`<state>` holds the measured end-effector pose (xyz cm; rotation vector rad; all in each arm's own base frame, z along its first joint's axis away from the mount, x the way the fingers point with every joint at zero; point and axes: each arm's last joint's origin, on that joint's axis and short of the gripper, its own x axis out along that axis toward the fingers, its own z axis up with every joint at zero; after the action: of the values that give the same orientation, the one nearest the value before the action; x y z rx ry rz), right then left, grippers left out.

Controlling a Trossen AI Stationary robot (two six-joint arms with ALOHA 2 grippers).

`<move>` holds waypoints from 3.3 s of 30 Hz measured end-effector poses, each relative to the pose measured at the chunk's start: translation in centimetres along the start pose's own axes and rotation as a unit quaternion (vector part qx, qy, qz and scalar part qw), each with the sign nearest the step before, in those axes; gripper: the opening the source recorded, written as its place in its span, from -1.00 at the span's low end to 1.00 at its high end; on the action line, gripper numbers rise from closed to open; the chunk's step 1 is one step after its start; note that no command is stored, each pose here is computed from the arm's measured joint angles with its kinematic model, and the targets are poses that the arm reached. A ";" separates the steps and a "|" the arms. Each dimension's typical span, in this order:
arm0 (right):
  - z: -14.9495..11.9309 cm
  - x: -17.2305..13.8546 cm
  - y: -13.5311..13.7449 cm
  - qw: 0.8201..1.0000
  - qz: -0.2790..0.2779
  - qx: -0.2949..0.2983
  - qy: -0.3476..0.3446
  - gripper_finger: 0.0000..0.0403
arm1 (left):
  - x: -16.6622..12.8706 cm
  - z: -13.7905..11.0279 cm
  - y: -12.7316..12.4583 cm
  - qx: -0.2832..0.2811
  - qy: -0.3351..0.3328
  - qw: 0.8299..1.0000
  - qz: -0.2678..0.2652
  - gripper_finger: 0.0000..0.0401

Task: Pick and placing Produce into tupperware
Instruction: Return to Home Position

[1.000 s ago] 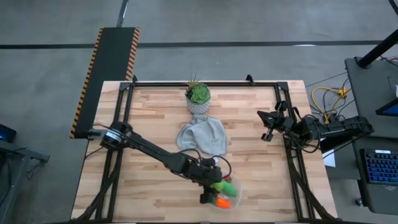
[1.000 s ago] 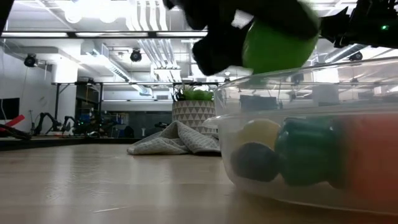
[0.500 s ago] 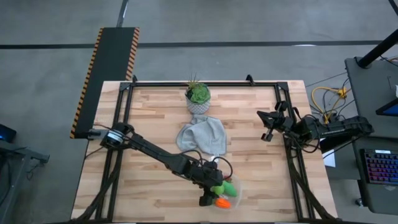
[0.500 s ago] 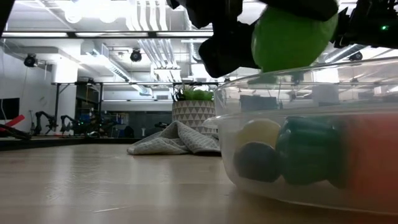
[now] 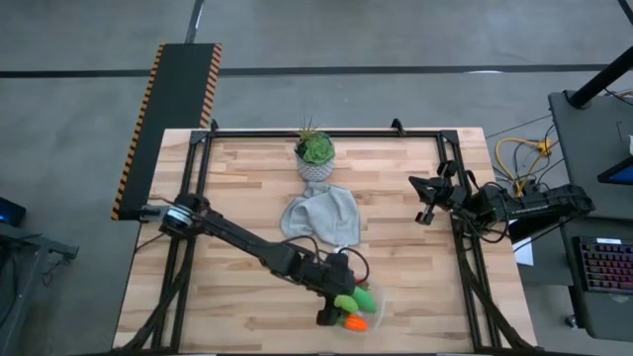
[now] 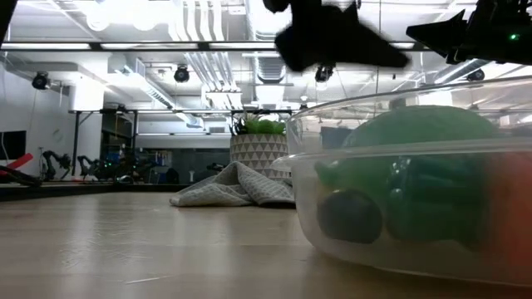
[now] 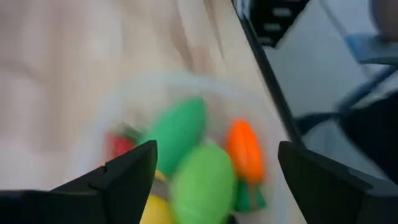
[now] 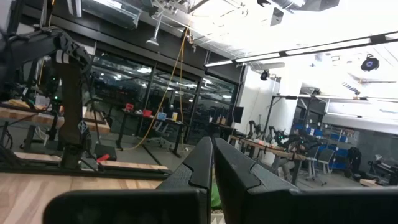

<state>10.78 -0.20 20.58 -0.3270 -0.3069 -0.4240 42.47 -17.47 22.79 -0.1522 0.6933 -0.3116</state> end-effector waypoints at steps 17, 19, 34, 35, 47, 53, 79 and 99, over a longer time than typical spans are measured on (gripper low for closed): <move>-0.2 0.0 0.1 0.999 0.005 0.032 0.010 -0.96 | -15.7 2.3 -5.2 0.213 -0.112 0.896 0.374 -0.63; -0.3 0.0 0.2 0.999 0.009 0.034 0.017 -0.96 | -18.2 1.9 -5.4 0.214 -0.128 0.905 0.344 -0.84; -1.1 -0.1 0.5 0.994 0.024 0.087 0.055 -0.96 | -31.7 -5.8 1.5 0.259 -0.315 0.900 0.153 -1.00; -1.1 -0.1 0.5 0.994 0.024 0.090 0.055 -0.96 | -32.3 -6.3 2.4 0.253 -0.320 0.897 0.170 -1.00; -1.8 -0.2 0.8 0.993 0.036 0.074 0.088 -0.96 | -36.7 -14.5 5.6 0.208 -0.339 0.894 0.204 -1.00; -1.8 -0.2 0.8 0.992 0.036 0.084 0.091 -0.96 | -36.1 -18.7 6.2 0.204 -0.380 0.878 0.209 -1.00; -1.8 -0.2 0.9 0.992 0.048 0.075 0.089 -0.96 | -27.2 -23.9 8.9 0.155 -0.345 0.913 0.153 -1.00; -1.6 -0.5 1.9 0.966 0.230 0.112 0.047 -0.96 | -25.7 -25.1 9.8 0.104 -0.343 0.914 0.189 -1.00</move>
<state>11.52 1.07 18.52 -0.1473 -0.1745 0.0536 9.84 -0.59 16.82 0.0803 -0.0209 0.0522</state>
